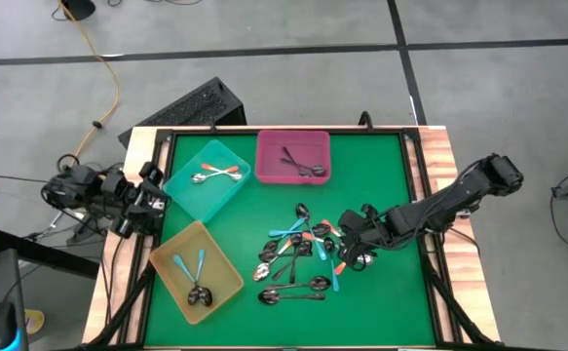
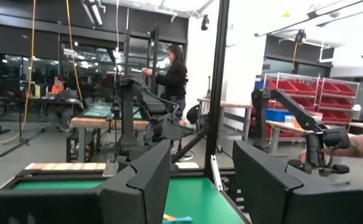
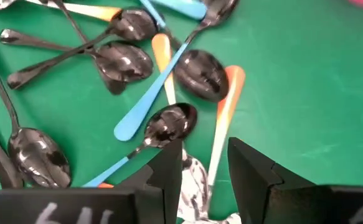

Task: Sort silverware by color (type)
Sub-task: Put the blue spoon into the orange bin

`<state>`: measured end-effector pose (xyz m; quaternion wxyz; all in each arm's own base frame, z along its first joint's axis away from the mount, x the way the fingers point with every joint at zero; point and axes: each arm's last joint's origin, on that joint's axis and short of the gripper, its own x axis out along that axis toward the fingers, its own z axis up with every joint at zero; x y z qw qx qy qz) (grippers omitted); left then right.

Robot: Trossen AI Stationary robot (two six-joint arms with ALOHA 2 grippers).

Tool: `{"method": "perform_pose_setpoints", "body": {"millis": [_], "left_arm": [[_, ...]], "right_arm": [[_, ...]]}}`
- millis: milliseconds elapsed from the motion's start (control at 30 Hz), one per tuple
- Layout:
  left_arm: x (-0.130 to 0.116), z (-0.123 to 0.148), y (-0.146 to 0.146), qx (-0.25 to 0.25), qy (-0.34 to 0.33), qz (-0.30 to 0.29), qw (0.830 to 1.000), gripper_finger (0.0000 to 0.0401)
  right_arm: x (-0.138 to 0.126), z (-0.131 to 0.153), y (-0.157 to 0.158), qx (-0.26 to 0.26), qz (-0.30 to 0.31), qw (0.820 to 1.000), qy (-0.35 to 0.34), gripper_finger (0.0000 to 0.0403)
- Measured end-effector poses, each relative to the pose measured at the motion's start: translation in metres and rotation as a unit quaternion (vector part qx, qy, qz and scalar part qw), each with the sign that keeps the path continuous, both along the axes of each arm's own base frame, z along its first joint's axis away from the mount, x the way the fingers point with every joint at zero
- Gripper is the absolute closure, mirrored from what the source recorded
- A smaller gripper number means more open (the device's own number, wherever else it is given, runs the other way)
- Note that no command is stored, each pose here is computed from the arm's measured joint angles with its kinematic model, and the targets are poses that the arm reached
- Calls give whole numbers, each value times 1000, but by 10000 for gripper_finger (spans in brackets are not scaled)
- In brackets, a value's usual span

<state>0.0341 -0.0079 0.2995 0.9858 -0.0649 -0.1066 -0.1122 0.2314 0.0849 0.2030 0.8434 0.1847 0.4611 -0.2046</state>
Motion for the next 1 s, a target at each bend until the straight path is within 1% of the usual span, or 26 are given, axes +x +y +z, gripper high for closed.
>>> {"method": "perform_pose_setpoints", "body": {"millis": [100,200,367,600,700,867,1000], "left_arm": [[0,-2,0,4,11,2,1000,243],[1,-5,1,12,22,18,1000,243],[2,-9,2,19,48,51,997,243],[3,-13,2,21,66,51,996,243],[6,-15,1,7,55,51,997,243],[22,-33,-3,-10,38,51,998,243],[29,-44,-5,-19,31,45,998,243]], "right_arm": [[0,-9,1,24,8,1000,-16,265],[1,-10,3,38,19,999,-20,265],[1,-10,3,34,28,999,-15,265],[2,-10,0,31,27,999,-14,265],[3,-10,-2,30,23,999,-15,265],[5,-9,-5,24,31,999,-21,265],[7,-9,-8,19,36,999,-27,265]]}}
